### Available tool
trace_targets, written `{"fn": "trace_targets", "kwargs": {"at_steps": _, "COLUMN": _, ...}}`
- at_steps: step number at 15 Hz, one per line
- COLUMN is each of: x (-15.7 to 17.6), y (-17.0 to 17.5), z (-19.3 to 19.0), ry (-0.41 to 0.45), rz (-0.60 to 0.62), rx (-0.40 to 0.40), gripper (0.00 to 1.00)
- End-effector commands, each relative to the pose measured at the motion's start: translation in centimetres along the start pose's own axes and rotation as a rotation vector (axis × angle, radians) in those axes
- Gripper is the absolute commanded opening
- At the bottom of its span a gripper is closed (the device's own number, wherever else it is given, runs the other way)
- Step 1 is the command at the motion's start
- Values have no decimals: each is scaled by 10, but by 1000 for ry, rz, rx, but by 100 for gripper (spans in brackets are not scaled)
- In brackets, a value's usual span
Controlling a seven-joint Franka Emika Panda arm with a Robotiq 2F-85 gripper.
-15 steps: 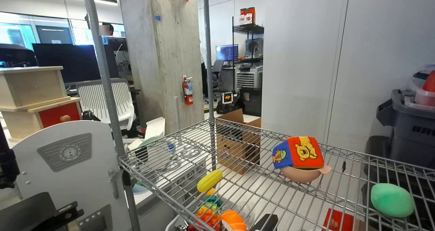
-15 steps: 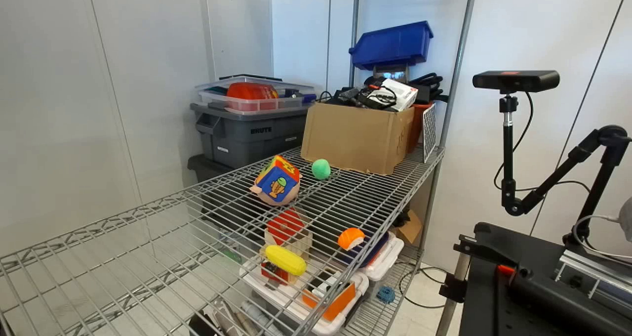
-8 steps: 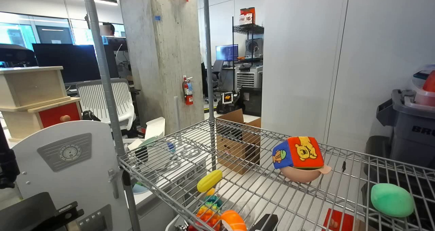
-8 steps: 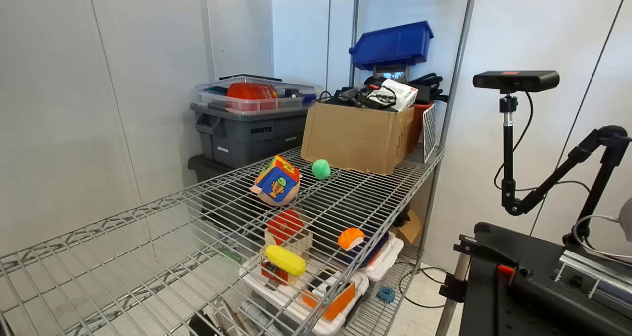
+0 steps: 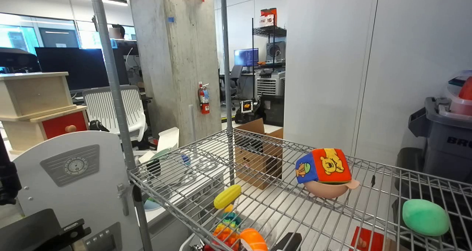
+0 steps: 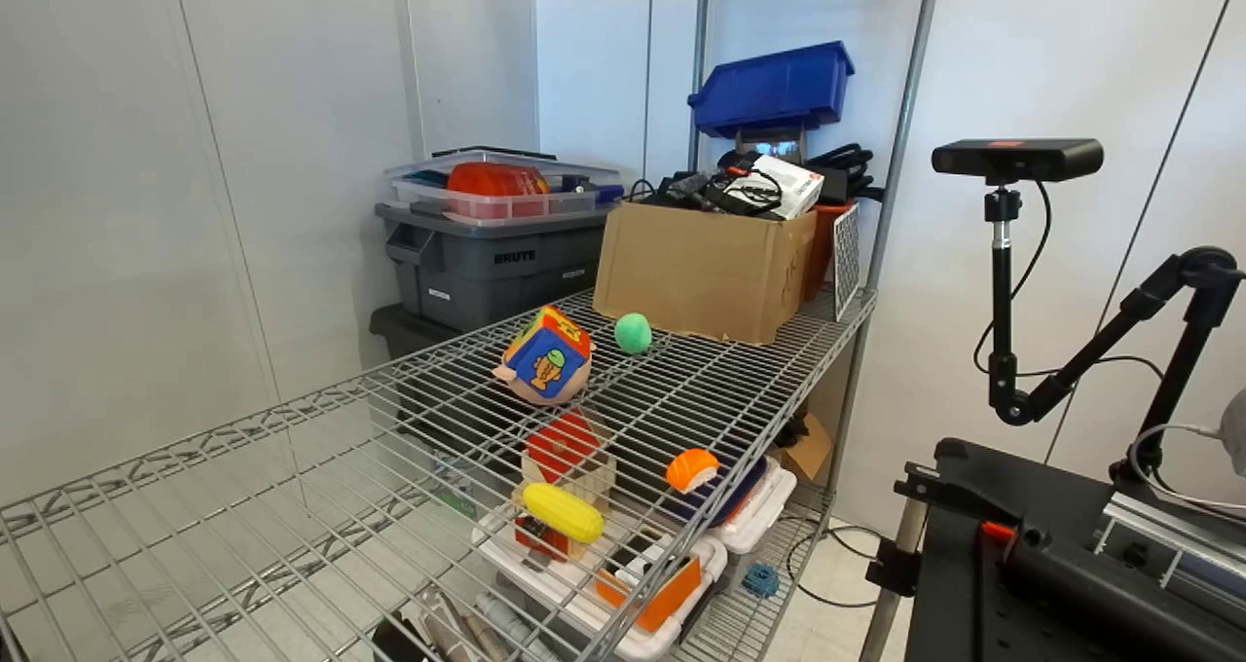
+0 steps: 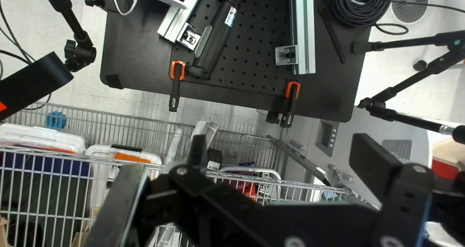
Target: Remove the cube from the bowl and put it on the shelf
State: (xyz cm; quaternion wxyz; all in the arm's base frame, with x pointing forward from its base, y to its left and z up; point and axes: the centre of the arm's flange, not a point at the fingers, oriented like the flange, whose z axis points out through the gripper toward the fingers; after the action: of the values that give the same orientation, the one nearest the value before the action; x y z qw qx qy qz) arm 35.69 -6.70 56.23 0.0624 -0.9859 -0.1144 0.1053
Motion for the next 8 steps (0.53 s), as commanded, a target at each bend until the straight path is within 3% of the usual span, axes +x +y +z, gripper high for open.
{"fn": "trace_targets", "kwargs": {"at_steps": 1, "x": 4, "y": 3, "z": -1, "ry": 4, "rz": 9, "rx": 7, "gripper": 100}}
{"fn": "trace_targets", "kwargs": {"at_steps": 5, "x": 20, "y": 6, "z": 1, "ry": 34, "rz": 32, "rx": 21, "gripper": 100}}
{"fn": "trace_targets", "kwargs": {"at_steps": 8, "x": 51, "y": 7, "z": 2, "ry": 128, "rz": 76, "rx": 41, "gripper": 100}}
